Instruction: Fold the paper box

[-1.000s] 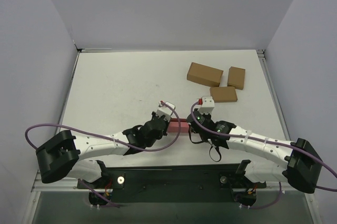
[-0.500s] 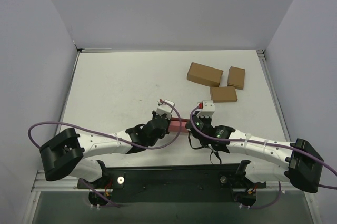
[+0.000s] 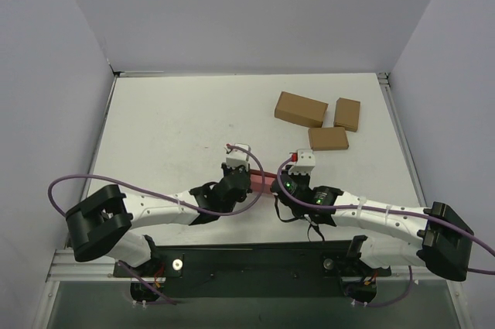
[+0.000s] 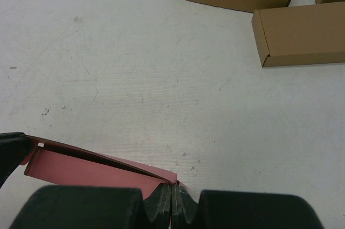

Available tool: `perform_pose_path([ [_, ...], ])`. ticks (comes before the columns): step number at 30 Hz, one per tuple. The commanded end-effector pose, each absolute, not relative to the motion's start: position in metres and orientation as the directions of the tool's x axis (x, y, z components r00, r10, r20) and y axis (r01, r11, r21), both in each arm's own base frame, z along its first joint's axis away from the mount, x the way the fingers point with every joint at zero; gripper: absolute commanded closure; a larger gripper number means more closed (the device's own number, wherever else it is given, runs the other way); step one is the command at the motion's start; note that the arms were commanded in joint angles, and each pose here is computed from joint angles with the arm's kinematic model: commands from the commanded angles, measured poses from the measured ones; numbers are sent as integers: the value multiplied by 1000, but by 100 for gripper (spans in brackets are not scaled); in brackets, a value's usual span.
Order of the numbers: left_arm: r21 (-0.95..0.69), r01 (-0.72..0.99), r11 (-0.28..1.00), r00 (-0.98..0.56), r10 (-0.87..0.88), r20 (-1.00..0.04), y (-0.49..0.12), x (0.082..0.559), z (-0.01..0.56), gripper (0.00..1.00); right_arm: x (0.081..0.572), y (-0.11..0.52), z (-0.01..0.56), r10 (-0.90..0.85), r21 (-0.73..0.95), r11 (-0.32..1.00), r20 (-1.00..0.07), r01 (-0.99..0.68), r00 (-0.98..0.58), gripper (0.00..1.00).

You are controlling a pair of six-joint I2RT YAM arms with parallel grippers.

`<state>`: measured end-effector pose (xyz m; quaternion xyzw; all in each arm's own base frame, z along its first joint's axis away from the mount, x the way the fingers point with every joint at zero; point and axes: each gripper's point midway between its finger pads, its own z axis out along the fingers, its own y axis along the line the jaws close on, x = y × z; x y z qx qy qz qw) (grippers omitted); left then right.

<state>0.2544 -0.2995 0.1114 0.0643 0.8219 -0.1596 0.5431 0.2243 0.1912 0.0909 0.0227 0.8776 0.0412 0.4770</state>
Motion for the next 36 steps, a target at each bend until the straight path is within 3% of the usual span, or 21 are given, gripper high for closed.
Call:
perform_pose_path([
  [1, -247, 308, 919, -433, -96, -896, -315, 243, 102, 100, 201, 181, 58, -7, 18, 999, -769, -33, -639, 100],
  [36, -99, 401, 911, -332, 44, -942, -292, 211, 47, 100, 202, 175, 56, -2, 6, 1000, -776, -11, -631, 100],
])
